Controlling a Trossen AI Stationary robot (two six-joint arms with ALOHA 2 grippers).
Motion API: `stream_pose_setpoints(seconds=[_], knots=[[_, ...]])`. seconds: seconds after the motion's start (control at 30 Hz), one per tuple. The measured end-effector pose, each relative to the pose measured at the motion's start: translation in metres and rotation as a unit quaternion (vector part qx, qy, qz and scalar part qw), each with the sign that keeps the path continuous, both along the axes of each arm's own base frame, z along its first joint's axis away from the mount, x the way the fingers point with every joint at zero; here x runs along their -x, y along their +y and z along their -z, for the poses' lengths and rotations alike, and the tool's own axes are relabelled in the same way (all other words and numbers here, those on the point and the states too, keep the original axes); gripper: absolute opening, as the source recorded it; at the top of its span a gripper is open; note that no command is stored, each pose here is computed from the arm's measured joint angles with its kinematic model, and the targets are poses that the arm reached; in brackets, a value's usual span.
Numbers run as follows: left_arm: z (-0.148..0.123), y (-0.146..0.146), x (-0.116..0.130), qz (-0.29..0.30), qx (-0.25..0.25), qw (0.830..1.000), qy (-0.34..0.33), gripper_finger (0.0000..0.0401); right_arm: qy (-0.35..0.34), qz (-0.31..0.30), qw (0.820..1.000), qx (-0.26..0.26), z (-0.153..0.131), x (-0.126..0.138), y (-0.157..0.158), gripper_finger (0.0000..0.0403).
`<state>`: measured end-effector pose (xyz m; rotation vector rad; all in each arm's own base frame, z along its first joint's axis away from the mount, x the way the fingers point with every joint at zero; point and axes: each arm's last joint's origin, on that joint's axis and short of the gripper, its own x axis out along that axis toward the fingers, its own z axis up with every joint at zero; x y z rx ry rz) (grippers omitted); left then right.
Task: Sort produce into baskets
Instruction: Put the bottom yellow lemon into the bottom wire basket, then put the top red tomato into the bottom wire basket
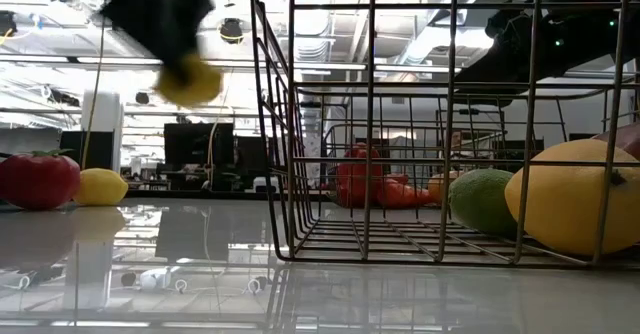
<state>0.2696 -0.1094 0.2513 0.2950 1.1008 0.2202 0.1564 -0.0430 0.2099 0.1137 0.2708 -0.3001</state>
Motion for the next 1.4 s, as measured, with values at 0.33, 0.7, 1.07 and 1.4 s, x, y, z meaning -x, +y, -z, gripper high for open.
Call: stream_pose_setpoints(seconds=[0.33, 0.7, 1.07, 1.4], knots=[[-0.048, 0.002, -0.061, 0.112, 0.011, 0.960, -0.257, 0.0189, 0.000, -0.012, 1.000, -0.001, 0.000, 0.000, 0.001, 0.0315], [-0.045, 0.027, -0.072, 0.056, 0.120, 0.953, -0.273, 0.0284, -0.002, -0.020, 1.000, -0.003, 0.000, -0.001, 0.002, 0.0315], [-0.044, 0.044, -0.011, -0.065, 0.111, 0.985, -0.119, 0.0308, 0.000, -0.020, 1.000, -0.003, 0.000, -0.001, 0.002, 0.0315], [0.016, 0.067, 0.088, -0.281, 0.136, 0.950, -0.018, 0.0302, -0.002, -0.019, 1.000, -0.002, 0.000, -0.001, 0.002, 0.0315]])
